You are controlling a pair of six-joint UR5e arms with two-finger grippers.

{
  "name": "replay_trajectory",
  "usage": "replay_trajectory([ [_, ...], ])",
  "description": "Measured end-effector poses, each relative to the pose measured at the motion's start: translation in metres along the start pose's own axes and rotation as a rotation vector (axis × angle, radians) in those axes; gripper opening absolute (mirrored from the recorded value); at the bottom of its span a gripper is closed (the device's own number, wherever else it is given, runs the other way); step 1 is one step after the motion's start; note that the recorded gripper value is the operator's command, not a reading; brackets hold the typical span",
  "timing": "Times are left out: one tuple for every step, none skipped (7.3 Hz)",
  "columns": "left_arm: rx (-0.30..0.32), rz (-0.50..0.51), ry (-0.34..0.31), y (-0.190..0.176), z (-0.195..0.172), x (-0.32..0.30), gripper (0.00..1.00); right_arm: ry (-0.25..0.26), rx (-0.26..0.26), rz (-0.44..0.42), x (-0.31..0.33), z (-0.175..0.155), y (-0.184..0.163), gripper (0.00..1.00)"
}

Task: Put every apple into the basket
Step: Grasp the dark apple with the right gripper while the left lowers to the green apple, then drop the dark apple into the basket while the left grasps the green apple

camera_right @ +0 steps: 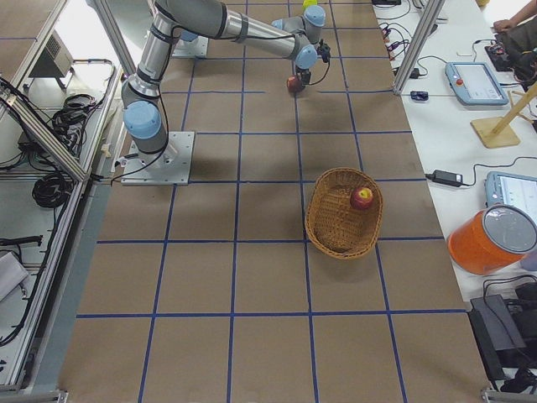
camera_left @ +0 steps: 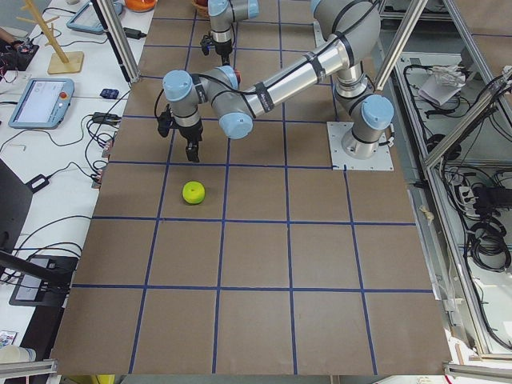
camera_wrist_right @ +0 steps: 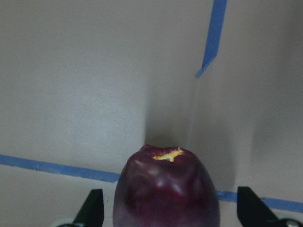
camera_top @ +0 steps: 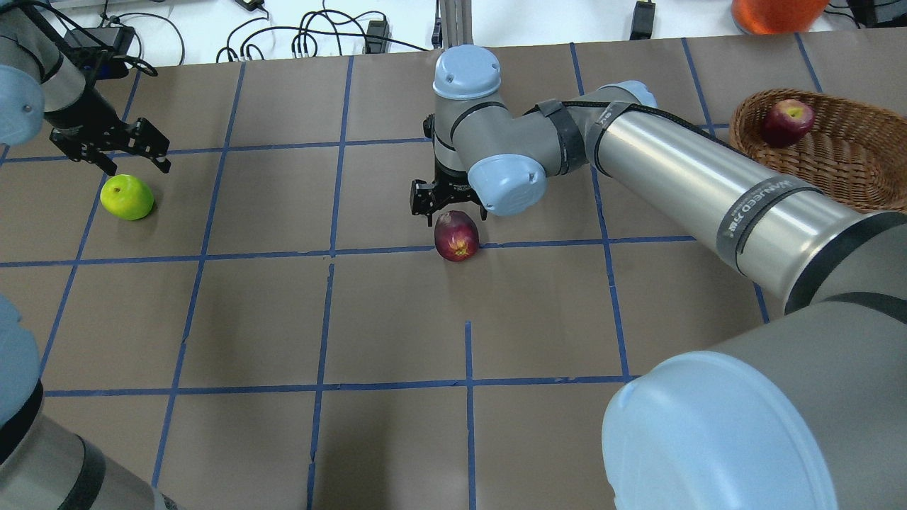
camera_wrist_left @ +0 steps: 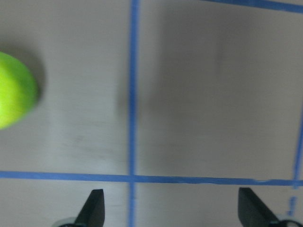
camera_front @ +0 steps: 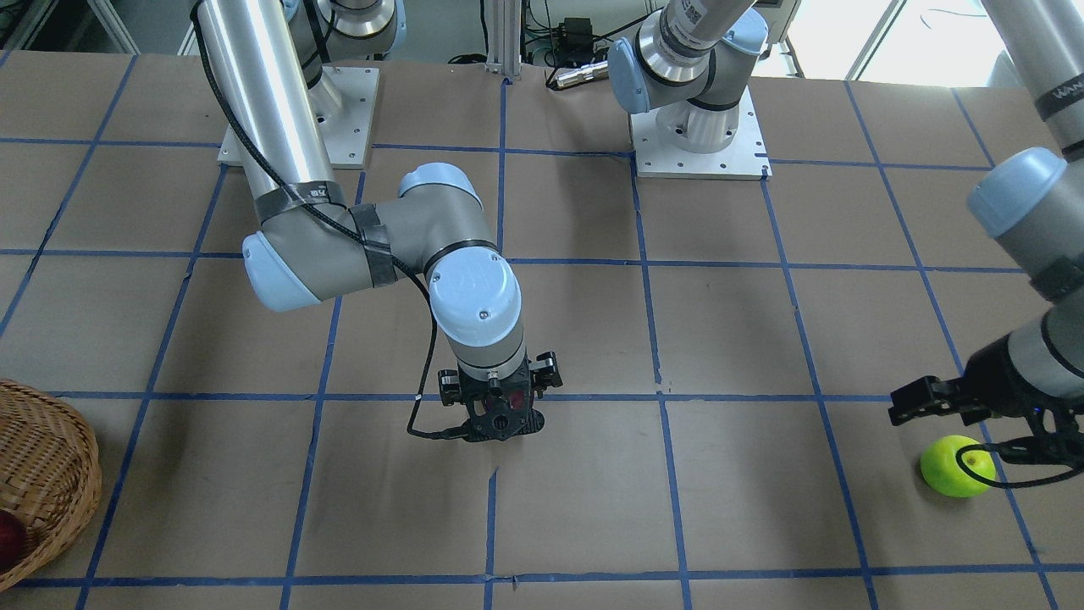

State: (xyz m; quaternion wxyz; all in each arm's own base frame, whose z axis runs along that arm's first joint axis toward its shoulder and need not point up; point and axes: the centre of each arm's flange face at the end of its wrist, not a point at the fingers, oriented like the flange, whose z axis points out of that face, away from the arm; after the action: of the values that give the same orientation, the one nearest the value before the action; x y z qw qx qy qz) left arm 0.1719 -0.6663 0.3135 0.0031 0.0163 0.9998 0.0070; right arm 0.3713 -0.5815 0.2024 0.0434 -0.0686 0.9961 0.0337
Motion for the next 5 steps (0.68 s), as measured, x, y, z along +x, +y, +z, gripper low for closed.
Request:
replay_trajectory([
  [0.001,0.046,-0.005,-0.013,0.007,-0.018,1.00,0.005,-0.019,0.004,0.001,0.014,0.004,0.58],
  [-0.011,0.092,0.000,-0.018,0.023,-0.039,1.00,0.007,-0.027,0.004,0.002,0.020,0.006,0.01],
  [-0.027,0.111,0.012,-0.017,0.042,-0.061,1.00,0.000,-0.020,0.001,0.003,0.018,0.005,0.00],
  [-0.041,0.140,0.023,-0.016,0.059,-0.076,1.00,-0.009,-0.003,0.004,0.005,0.007,0.000,0.00],
  [-0.052,0.174,0.033,-0.015,0.072,-0.083,1.00,-0.012,0.017,0.023,0.015,-0.017,-0.010,0.00],
])
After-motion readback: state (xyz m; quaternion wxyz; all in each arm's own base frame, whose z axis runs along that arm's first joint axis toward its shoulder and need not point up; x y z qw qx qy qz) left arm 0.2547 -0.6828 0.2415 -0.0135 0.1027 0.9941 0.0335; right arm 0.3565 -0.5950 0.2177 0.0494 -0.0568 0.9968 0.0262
